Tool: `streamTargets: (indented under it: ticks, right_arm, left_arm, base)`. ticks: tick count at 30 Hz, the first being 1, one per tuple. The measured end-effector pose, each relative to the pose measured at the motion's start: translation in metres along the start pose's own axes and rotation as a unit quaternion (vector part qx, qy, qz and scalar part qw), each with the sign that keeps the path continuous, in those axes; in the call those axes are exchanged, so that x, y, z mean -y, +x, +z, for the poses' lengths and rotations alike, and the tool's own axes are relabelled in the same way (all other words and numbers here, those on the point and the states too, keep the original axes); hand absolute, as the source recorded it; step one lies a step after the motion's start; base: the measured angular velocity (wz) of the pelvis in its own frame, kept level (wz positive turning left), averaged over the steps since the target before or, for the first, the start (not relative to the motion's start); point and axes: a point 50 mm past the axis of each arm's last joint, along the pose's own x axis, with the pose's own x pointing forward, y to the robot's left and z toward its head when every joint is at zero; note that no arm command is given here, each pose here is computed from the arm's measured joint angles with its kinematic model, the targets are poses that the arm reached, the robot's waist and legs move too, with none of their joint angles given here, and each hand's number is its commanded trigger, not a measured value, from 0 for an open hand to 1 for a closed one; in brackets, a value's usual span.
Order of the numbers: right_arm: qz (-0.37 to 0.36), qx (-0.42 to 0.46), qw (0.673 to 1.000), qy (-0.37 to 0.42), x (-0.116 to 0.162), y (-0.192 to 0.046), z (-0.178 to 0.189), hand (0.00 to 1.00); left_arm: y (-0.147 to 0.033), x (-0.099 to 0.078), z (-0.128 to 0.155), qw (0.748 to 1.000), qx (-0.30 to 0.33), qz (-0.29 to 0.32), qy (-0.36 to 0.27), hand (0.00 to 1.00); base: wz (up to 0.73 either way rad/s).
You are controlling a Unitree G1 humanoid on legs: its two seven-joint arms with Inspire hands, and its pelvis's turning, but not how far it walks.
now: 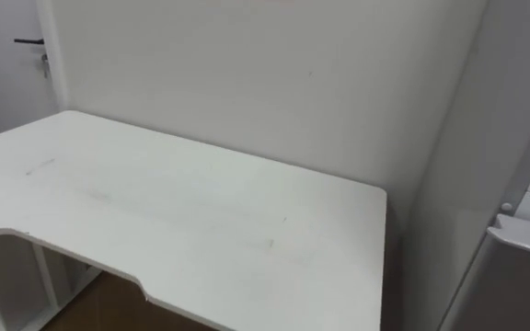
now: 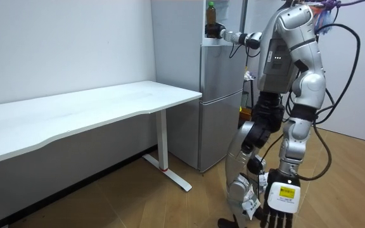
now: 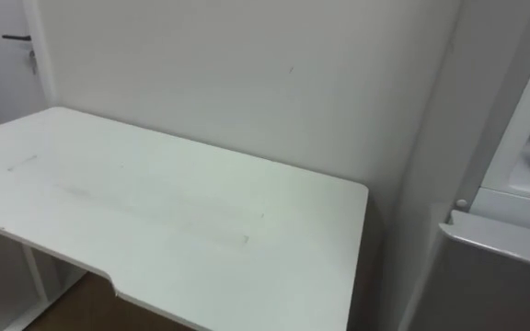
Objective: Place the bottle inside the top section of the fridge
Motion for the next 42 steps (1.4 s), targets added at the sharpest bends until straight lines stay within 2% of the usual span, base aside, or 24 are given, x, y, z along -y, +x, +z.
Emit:
streamTargets:
  ticks: [25, 33, 42]
  right_arm:
    - [0.046, 0.010, 0.999, -0.016, -0.007, -0.002, -0.002, 0.00]
    - [0.064, 0.006, 0.998, -0.020, -0.010, -0.005, -0.006, 0.00]
    - [0.083, 0.013, 0.996, -0.016, -0.016, -0.009, -0.006, 0.00]
  left_arm:
    - [0.000, -0.001, 0.007, 1.000, 0.015, 0.008, -0.002, 0.00]
    - [0.000, 0.000, 0.009, 0.999, 0.020, 0.003, -0.029, 0.00]
    - [0.001, 0.004, 0.007, 1.000, 0.015, -0.002, -0.019, 0.00]
  base:
    - [-0.02]
    - [-0.03]
    - [0.02]
